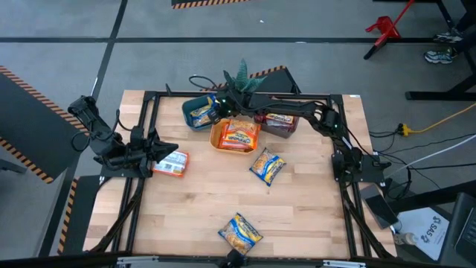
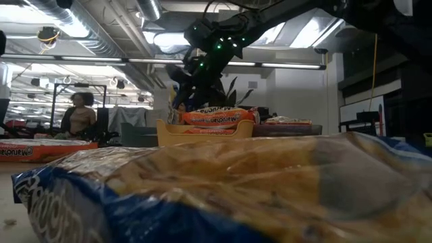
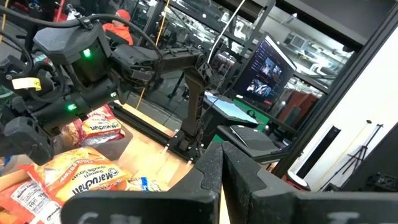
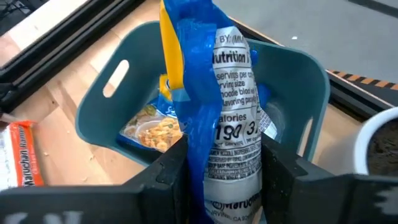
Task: Sort Maruchan noodles
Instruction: Put the middle blue noodle pack into the blue bin
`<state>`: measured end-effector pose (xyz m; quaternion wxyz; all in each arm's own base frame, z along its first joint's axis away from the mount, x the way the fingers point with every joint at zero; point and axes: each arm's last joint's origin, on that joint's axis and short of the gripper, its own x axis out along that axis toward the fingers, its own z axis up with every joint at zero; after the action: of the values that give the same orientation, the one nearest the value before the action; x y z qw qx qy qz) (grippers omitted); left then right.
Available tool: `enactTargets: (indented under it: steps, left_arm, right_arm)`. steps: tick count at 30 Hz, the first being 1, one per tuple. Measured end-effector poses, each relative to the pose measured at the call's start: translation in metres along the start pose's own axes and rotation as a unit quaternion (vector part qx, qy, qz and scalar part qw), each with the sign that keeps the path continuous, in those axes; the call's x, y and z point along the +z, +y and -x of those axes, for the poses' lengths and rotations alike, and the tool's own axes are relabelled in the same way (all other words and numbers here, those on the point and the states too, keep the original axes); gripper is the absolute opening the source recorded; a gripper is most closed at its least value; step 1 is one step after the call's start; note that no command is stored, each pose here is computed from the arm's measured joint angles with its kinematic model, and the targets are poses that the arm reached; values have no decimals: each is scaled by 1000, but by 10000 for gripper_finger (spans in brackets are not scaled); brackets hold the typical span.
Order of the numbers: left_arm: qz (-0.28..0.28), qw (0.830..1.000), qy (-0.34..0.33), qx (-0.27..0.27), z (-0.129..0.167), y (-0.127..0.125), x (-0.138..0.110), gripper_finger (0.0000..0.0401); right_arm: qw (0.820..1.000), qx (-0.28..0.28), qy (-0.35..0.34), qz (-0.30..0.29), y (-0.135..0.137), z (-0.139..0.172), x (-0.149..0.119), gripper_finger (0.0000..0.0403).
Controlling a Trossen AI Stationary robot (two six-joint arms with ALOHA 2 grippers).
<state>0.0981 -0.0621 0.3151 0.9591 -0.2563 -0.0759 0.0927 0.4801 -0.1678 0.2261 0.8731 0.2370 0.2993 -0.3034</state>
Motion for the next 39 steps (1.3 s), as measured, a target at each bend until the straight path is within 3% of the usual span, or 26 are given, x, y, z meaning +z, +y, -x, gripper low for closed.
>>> enactTargets:
  steps: [4, 12, 17, 21, 24, 31, 35, 39]
  left_arm:
    - [1, 1000, 0, 0, 0, 0, 0, 0]
    - [-6, 1000, 5, 6, 0, 1, -2, 0]
    - [-13, 999, 22, 29, -2, 3, -10, 0]
    - [-21, 998, 30, 47, -2, 5, -15, 0]
    - [-21, 997, 28, 63, -2, 6, -16, 0]
    - [-37, 994, 15, 99, -1, 9, -17, 0]
    - [-45, 991, 20, 128, 0, 15, -23, 0]
    - [-54, 978, 25, 200, 0, 33, -35, 0]
  right_arm:
    - [1000, -4, 3, 2, -2, 0, 0, 137]
    - [1000, -20, -6, -9, -12, -2, 5, 235]
    - [999, -32, -12, -18, -15, 4, 15, 244]
    - [999, 42, -10, -1, -3, 14, 28, 226]
    - [995, 93, -27, 26, 22, 26, 31, 204]
    - [988, 48, -31, 142, 54, 22, 4, 120]
    - [985, 51, -26, 164, 63, 24, -3, 81]
    - [983, 84, -2, 165, 69, 53, 9, 49]
